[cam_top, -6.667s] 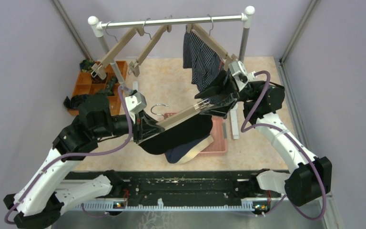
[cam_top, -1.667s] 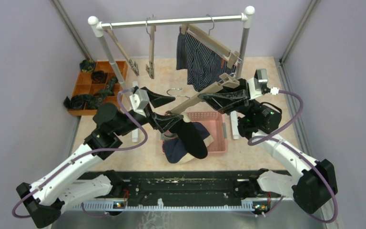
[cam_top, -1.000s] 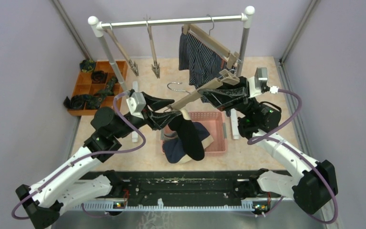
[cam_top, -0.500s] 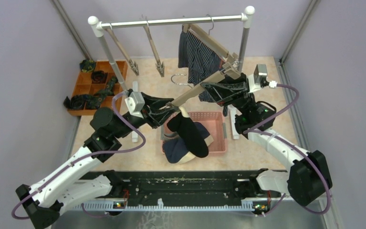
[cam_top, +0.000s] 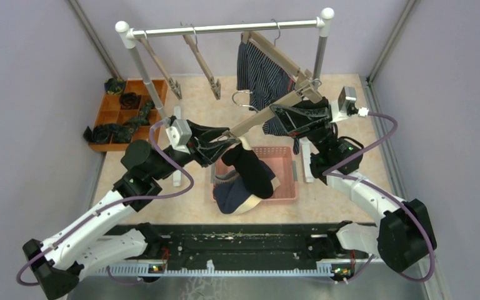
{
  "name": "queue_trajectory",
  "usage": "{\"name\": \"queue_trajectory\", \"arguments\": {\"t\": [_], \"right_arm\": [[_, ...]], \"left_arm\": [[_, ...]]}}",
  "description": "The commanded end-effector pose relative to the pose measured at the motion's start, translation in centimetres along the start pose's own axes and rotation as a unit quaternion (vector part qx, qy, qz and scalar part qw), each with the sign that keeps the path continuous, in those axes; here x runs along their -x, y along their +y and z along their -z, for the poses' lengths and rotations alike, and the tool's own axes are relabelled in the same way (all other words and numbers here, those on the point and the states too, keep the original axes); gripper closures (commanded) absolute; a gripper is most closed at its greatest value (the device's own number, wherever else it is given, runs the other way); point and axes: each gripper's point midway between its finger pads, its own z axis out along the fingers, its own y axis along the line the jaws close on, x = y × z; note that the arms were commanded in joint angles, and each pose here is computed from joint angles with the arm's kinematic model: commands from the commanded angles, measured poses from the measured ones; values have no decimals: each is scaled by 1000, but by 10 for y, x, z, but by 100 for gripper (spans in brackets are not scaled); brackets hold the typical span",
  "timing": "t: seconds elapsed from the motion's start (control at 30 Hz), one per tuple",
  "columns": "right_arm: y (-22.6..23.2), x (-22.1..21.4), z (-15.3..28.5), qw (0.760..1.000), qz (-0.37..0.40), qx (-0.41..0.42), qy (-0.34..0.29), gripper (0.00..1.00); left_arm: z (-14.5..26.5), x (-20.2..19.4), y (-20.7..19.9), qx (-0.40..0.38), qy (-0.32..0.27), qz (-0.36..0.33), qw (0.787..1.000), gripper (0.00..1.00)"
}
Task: Remove the underwear clipped to the hanger
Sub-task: Remove the underwear from the hanger.
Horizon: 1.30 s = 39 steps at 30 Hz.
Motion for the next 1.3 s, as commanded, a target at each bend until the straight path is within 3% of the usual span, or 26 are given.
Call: {"name": "queue_trajectory", "arguments": {"t": [0.0, 0.17, 0.33, 0.4, 0.53, 0.57, 0.87, 0.9, 0.97, 1.0, 1.13, 1.27], "right_arm": [[41, 54, -6, 992, 62, 62, -95, 100], [42, 55, -6, 992, 60, 62, -96, 100], [42, 54, -6, 992, 55, 63, -94, 100], [42, 55, -6, 992, 55, 63, -95, 100], [43, 55, -7, 992, 52, 66, -94, 100], [43, 54, -6, 992, 51, 65, -93, 100], [42, 53, -7, 992, 49, 64, -92, 100], [42, 54, -7, 992, 49, 65, -92, 100], [42, 54, -7, 992, 49, 65, -93, 100], [42, 54, -7, 992, 48, 65, -92, 100], [42, 53, -7, 993, 44, 65, -92, 100], [44, 54, -7, 993, 40, 68, -91, 100]], "left_arm": [[-2, 5, -6, -19, -12, 3, 1000, 56], [-4, 3, -9, -29, -8, 5, 1000, 66], [-6, 2, -11, -34, -13, 8, 999, 65], [-7, 3, -12, -39, -14, 10, 999, 68], [-11, 3, -10, -39, -14, 9, 999, 97], [-12, 3, -11, -40, -14, 8, 999, 100], [-8, 17, -24, -79, -26, -17, 996, 100], [-8, 17, -26, -84, -22, -20, 996, 95], [-7, 14, -27, -88, -13, -21, 996, 65], [-7, 14, -28, -91, -11, -21, 996, 58], [-8, 10, -27, -90, -6, -18, 996, 46], [-11, 11, -26, -90, -6, -18, 996, 44]]}}
